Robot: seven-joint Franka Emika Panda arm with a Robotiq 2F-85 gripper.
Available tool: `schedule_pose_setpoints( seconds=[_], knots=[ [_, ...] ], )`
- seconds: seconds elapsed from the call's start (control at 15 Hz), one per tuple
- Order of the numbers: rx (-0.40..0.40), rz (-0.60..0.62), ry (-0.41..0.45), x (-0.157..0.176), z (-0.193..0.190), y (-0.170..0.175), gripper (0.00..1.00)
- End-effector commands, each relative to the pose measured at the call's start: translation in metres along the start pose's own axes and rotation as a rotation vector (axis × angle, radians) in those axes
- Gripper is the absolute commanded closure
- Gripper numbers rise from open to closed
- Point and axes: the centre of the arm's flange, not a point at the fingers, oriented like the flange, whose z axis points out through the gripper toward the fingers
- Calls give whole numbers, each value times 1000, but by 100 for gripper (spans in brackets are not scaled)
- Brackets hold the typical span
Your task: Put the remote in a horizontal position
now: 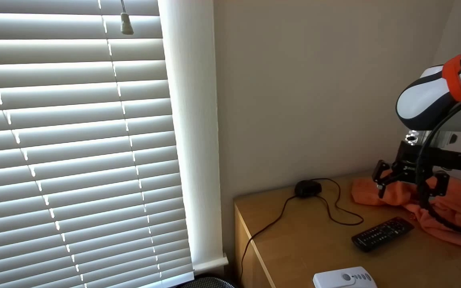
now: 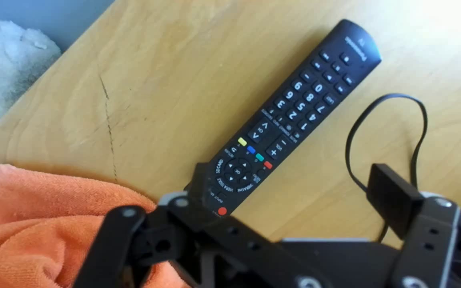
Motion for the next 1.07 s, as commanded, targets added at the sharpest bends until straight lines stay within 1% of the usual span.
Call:
schedule_pose_setpoints(
  seconds=[0.0,0.73,0.87,1.0],
  knots=[
    [-35,-197,-31,-20,1,9,0],
    [-199,-775,-66,-39,19,6,0],
    [-199,-831,-70,-41,19,4,0],
    [-190,-856,-84,-47,13,3,0]
  ],
)
